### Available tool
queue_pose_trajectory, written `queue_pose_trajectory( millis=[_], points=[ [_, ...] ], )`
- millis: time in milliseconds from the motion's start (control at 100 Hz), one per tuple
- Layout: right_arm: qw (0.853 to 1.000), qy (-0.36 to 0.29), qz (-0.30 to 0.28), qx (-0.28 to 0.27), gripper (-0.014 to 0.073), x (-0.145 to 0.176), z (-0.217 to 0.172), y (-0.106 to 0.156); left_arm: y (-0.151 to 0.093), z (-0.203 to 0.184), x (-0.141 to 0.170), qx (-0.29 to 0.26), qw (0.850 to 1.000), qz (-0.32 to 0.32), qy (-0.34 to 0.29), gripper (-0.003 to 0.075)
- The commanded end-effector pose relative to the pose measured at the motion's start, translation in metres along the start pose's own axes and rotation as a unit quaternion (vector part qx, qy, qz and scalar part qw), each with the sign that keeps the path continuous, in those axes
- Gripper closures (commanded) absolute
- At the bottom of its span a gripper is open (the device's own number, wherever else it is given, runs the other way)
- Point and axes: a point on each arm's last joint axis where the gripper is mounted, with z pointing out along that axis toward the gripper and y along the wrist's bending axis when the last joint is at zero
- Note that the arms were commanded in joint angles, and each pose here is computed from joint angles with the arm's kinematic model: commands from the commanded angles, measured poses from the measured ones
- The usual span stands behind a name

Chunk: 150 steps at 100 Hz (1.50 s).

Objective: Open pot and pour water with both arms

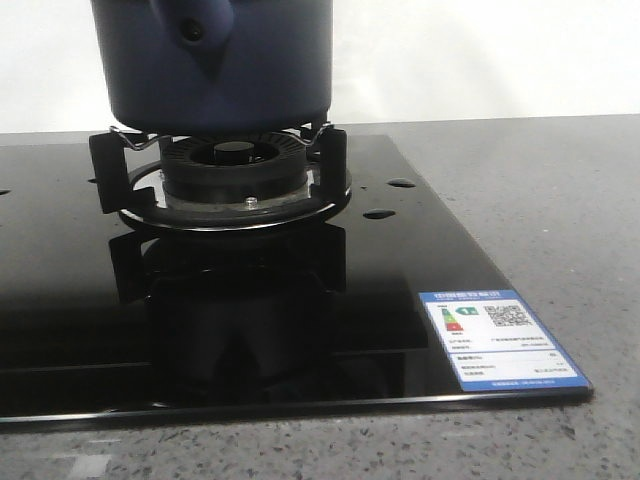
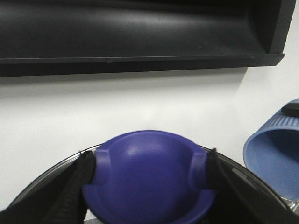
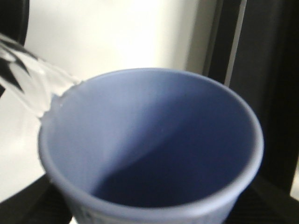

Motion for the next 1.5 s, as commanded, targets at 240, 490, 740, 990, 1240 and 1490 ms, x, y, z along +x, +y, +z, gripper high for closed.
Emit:
queue_pose_trajectory(
  millis=[240,490,740,990,1240,1490],
  points=[
    [0.997,0.007,-0.046,0.059,0.0238,0.009,-0.015,-0.031,0.003,-0.010,-0.029,-0.015,0.996,-0.002,-0.083,0.0324],
    [0.997,0.002,-0.047,0.060,0.0238,0.008,-0.015,-0.031,0.003,-0.010,-0.029,-0.015,0.996,-0.002,-0.083,0.0324],
    [0.997,0.001,-0.047,0.060,0.0238,0.008,-0.015,-0.031,0.003,-0.010,-0.029,-0.015,0.996,-0.002,-0.083,0.0324],
    [0.998,0.004,-0.037,0.059,0.0238,0.009,-0.015,-0.031,0.003,-0.010,-0.029,-0.015,0.996,-0.002,-0.083,0.0324],
    [0.990,0.055,0.118,0.062,0.0238,0.020,-0.016,-0.031,0.003,-0.010,-0.029,-0.015,0.996,-0.002,-0.083,0.0324],
    [0.935,0.073,0.337,0.080,0.0238,0.044,-0.031,-0.041,0.003,-0.010,-0.029,-0.015,0.996,-0.002,-0.083,0.0324]
  ],
)
